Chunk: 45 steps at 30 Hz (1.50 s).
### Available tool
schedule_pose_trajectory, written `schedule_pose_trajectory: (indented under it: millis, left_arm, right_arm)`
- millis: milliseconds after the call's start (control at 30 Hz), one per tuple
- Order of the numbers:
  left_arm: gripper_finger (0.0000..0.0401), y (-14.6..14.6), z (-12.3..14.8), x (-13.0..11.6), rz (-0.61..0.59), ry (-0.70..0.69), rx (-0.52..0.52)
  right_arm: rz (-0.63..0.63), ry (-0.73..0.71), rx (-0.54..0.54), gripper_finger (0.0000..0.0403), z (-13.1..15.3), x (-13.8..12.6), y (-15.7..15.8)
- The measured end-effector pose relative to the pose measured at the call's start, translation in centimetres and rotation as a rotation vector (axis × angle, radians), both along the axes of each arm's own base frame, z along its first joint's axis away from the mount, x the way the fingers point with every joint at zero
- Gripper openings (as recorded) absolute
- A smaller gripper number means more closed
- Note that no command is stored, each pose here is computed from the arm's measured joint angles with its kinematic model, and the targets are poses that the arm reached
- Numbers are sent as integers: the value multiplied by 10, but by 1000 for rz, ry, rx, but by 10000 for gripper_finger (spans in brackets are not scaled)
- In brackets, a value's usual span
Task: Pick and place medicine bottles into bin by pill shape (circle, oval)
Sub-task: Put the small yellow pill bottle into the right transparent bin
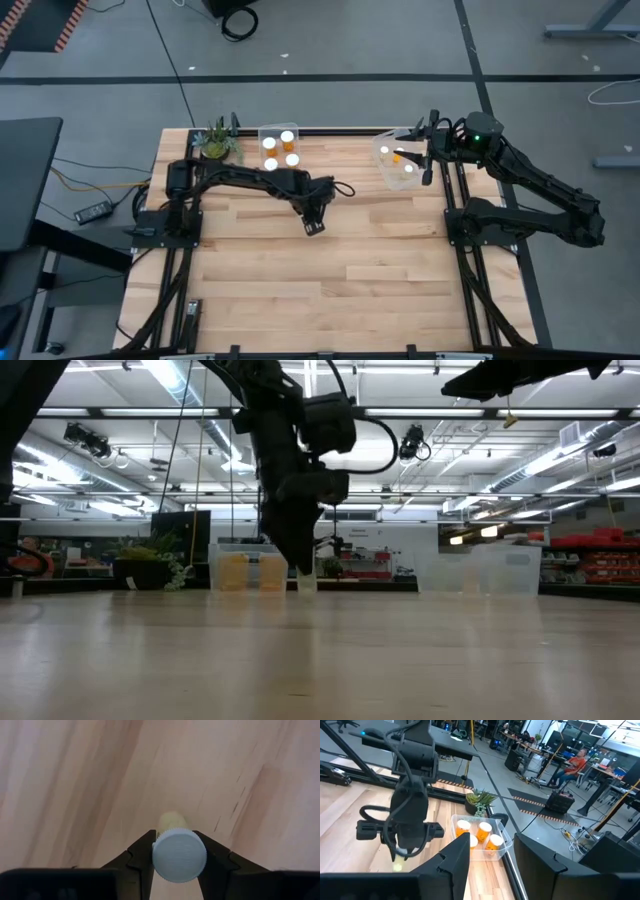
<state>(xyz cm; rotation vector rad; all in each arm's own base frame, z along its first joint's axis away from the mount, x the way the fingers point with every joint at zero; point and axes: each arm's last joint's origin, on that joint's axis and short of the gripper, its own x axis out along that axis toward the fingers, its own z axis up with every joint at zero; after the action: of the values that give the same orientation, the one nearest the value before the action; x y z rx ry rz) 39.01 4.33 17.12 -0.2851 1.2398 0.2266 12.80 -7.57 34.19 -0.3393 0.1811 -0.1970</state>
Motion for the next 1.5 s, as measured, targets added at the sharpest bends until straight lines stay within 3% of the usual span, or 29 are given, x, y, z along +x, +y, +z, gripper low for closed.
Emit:
schedule_pose_trajectory:
  millis: [233, 633, 867, 1267, 1500]
  left_arm:
    - [130, -2, -6, 3, -20, 1, 5]
    - [224, -1, -4, 3, -48, -10, 24]
    - [255, -4, 6, 4, -73, 26, 25]
    - [232, -14, 42, -6, -108, 129, 152]
    - [211, -17, 73, -19, -80, 68, 222]
  right_arm:
    - [1, 0, 0, 161, 0, 0, 0]
    - [0, 1, 1, 161, 0, 0, 0]
    - [0, 26, 17, 161, -4, 3, -2]
    - [7, 111, 55, 161, -18, 22, -15]
    - [40, 120, 58, 161, -20, 29, -15]
